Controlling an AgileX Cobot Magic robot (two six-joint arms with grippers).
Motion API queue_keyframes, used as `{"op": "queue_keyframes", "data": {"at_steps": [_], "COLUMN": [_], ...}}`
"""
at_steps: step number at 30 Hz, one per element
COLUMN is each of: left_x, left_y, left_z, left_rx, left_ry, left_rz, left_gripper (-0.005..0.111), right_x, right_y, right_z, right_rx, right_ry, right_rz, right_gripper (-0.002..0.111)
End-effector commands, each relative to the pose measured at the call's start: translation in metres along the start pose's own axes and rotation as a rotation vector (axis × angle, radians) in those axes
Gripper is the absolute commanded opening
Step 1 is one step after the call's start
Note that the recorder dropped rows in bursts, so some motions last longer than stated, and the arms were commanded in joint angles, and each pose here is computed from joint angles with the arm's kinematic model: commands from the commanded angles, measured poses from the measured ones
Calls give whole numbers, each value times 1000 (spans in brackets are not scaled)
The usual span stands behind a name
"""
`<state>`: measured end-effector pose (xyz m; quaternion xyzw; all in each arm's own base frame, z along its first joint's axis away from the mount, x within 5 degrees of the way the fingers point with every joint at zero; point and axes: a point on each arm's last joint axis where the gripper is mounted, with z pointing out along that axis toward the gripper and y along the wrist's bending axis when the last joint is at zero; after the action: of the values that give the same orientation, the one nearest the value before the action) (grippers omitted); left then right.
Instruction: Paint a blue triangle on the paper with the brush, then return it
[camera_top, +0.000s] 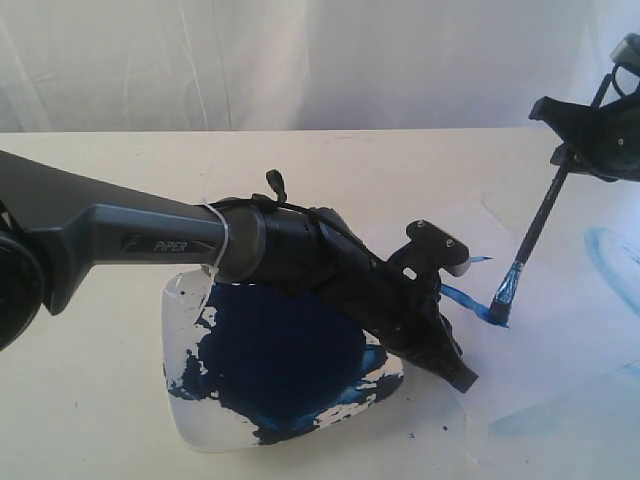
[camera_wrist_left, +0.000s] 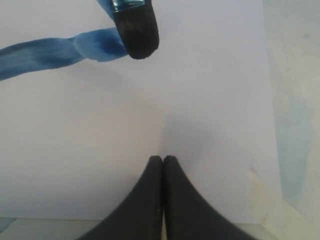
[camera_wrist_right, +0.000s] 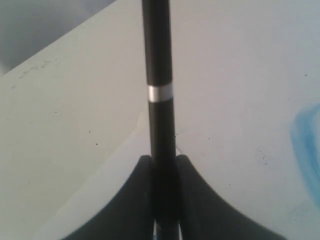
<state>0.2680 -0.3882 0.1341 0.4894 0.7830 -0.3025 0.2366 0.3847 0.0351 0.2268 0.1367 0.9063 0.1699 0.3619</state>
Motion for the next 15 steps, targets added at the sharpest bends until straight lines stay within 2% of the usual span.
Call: {"op": "queue_keyframes", "data": {"at_steps": [1, 15], "left_x": [-2, -2], "left_y": [-1, -1], "left_z": [-4, -4], "left_rx": [5, 5], "left_ry": [-4, -4], "left_rz": [-2, -2], "left_gripper": [0, 0], "right_x": [-2, -8], "right_y": [-2, -13], "right_z": [-3, -6], "right_rx": [10, 65], "right_ry": [-17, -45], "right_rz": [-11, 9], "right_gripper": [0, 0]}}
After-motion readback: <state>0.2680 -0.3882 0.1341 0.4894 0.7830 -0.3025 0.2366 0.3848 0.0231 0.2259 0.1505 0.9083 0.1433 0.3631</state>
